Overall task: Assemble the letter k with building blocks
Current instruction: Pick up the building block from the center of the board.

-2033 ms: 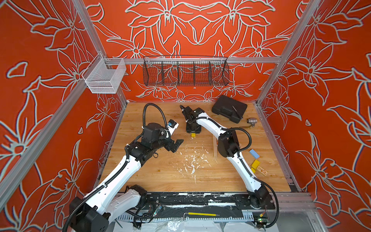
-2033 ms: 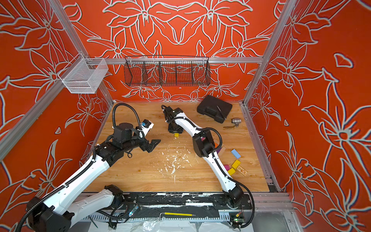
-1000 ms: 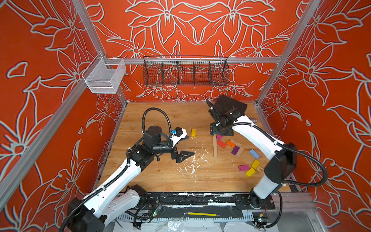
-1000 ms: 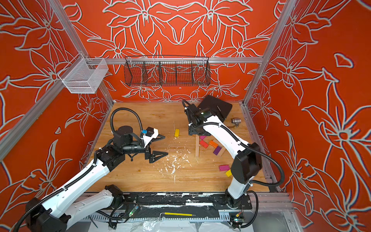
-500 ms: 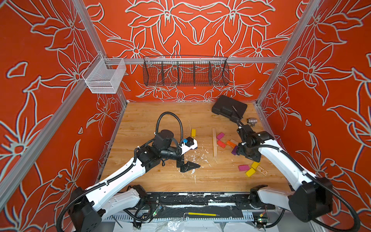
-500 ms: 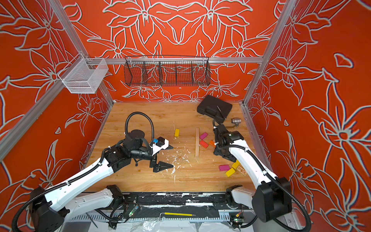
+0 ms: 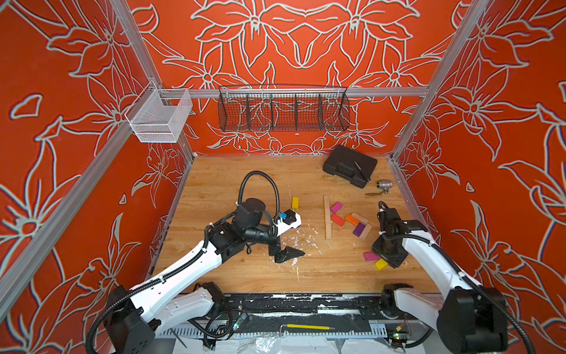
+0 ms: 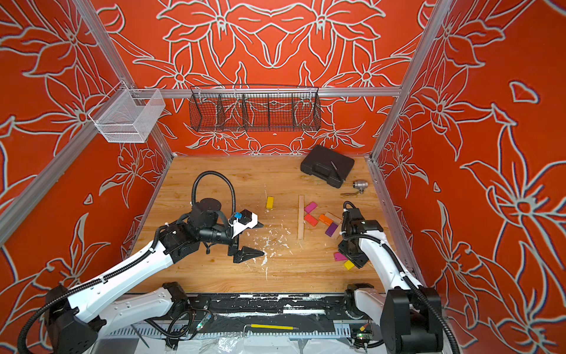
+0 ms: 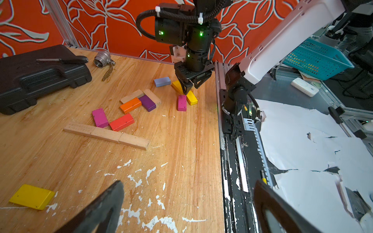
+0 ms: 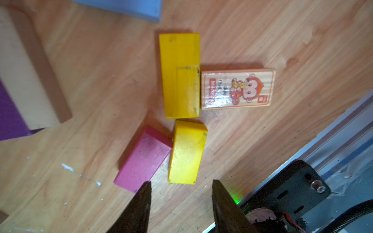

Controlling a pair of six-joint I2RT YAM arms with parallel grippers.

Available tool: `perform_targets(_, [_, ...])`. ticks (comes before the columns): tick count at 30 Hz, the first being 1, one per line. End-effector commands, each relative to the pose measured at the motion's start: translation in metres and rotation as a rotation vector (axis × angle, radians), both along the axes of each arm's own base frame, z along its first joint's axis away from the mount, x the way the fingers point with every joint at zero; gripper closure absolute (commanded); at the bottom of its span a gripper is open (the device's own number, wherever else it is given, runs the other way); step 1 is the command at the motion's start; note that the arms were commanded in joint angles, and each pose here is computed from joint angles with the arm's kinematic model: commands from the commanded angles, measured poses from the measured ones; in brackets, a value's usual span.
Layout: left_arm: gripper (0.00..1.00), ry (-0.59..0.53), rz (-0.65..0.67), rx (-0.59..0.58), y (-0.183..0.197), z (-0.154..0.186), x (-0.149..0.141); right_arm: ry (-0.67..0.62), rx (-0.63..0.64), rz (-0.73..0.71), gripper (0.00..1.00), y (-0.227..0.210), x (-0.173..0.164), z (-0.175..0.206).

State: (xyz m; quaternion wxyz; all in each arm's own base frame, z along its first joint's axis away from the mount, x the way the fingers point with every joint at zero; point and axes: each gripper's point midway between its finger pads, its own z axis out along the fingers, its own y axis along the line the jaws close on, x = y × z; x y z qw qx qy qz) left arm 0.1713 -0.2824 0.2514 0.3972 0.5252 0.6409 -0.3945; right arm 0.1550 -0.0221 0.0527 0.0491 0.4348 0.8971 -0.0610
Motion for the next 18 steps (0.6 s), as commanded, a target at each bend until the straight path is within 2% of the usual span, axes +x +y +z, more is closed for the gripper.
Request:
perform_targets(1, [0.03, -0.036, -0.010, -0.001, -0.001, 0.007, 0.001, -0.049, 0.021, -0.091, 0.55, 0.001, 0.002, -0.009])
perform_targets(8, [0.03, -0.031, 0.009, 0.018, 0.000, 0.003, 0.005, -0.026, 0.035, -0.057, 0.56, 0.003, 0.001, -0.018])
perform_targets(14, [0.03, -0.042, 0.020, 0.026, 0.001, 0.002, 0.006, -0.028, 0.028, -0.076, 0.64, 0.002, -0.002, -0.025])
perform_targets(18, [0.03, -0.041, 0.027, 0.033, 0.001, 0.000, 0.008, 0.000, 0.016, -0.076, 0.64, 0.000, -0.010, -0.026])
